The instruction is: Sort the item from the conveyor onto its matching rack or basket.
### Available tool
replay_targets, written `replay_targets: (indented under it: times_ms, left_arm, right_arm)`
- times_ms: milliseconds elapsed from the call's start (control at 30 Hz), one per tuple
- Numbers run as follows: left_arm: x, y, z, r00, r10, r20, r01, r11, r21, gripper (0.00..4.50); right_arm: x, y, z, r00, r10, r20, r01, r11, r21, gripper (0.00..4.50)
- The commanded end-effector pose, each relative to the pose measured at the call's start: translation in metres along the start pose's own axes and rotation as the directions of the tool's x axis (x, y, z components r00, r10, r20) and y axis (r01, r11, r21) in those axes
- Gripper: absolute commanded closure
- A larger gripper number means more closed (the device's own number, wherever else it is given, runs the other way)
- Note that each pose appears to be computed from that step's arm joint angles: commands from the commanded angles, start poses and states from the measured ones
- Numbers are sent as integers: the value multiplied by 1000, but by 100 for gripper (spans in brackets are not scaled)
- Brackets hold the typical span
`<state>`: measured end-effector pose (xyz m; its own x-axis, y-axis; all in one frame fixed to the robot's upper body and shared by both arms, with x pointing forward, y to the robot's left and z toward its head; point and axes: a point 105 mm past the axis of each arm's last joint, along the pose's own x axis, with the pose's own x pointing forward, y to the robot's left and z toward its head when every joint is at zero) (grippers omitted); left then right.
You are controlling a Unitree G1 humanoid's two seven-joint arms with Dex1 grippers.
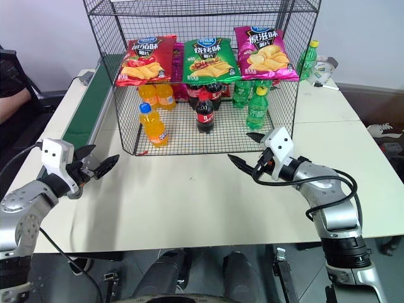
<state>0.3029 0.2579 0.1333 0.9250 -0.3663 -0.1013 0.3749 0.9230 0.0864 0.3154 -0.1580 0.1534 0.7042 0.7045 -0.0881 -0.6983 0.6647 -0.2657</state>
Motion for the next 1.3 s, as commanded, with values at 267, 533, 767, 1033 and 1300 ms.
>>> replay_targets:
  times_ms: [267,533,767,1033,1300]
  left_arm:
    - [-3,3,18,998,14,57,-16,999,32,4]
    - [-3,4,17,998,30,55,-32,999,43,4]
    - [-1,4,17,997,38,60,-41,998,41,4]
    - [-1,4,16,997,45,65,-47,998,30,4]
    - [-3,10,18,994,81,73,-83,996,33,4]
  right_arm:
    - [-5,-6,12,999,-21,32,22,999,-37,0]
    - [1,-6,12,999,-16,38,17,999,-37,0]
    - [6,-4,12,999,-7,47,9,999,-34,0]
    - [11,-1,15,998,6,60,-4,999,-36,0]
    - [17,2,16,997,18,75,-16,999,-35,0]
